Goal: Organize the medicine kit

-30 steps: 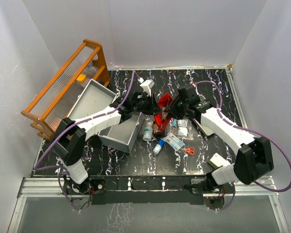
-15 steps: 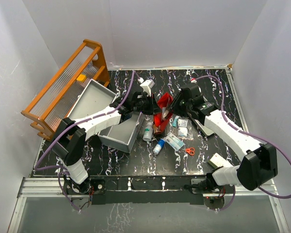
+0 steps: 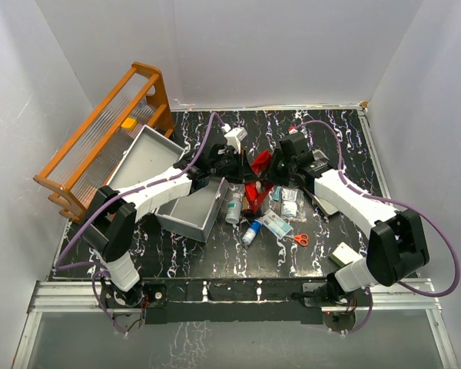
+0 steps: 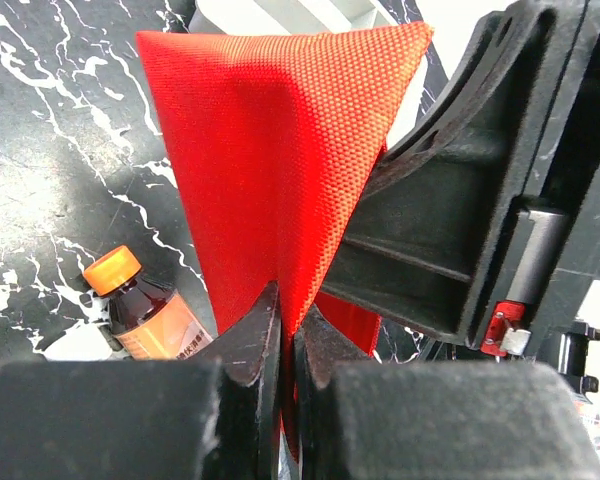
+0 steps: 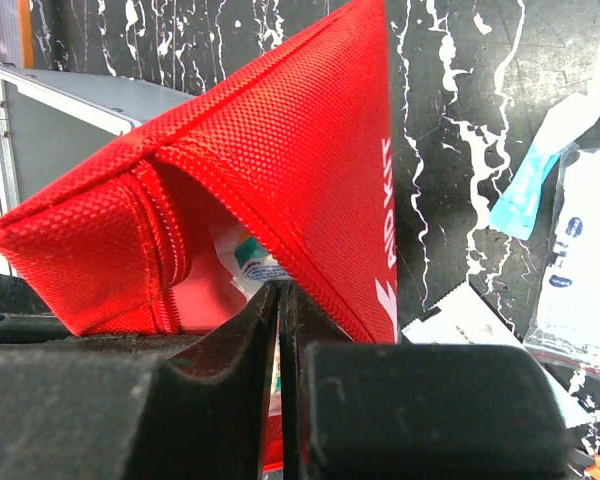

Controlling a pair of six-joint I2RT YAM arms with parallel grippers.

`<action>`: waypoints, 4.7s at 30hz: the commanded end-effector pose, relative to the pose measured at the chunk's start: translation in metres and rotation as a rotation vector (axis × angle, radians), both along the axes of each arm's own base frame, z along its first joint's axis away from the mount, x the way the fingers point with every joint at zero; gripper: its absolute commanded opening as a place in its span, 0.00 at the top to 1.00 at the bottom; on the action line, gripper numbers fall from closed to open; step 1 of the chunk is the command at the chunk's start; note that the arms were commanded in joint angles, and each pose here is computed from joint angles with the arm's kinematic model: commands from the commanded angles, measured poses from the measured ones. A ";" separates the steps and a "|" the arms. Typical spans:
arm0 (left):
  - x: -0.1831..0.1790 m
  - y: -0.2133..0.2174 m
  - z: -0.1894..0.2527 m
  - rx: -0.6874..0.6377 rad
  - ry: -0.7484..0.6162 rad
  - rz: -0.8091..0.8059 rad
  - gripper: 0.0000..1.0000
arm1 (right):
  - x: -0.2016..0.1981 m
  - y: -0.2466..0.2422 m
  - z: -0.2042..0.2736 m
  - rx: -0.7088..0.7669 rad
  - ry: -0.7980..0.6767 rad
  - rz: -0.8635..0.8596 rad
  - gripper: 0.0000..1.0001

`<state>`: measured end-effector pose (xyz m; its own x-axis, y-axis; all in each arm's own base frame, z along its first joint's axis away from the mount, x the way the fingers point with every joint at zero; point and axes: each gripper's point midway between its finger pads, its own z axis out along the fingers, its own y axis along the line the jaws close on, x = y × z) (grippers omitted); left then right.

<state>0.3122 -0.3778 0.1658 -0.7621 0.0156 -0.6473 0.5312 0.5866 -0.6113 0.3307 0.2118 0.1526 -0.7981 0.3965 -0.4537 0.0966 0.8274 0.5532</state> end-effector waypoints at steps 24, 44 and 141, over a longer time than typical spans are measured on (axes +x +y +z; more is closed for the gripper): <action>0.008 -0.010 0.029 -0.054 -0.030 0.002 1.00 | -0.023 -0.014 0.018 -0.029 -0.043 -0.012 1.00; 0.007 -0.002 0.037 -0.043 -0.033 0.003 1.00 | -0.018 -0.028 0.094 0.045 -0.298 -0.081 1.00; -0.004 0.064 0.092 -0.086 0.027 0.246 1.00 | 0.002 -0.097 -0.011 -0.404 -0.130 -0.183 1.00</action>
<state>0.3180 -0.3132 0.2291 -0.7740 -0.2187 -0.5942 0.3020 0.6973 -0.6500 0.3290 0.1198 0.1012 -0.7596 0.1866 -0.6231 0.1475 0.9824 0.1143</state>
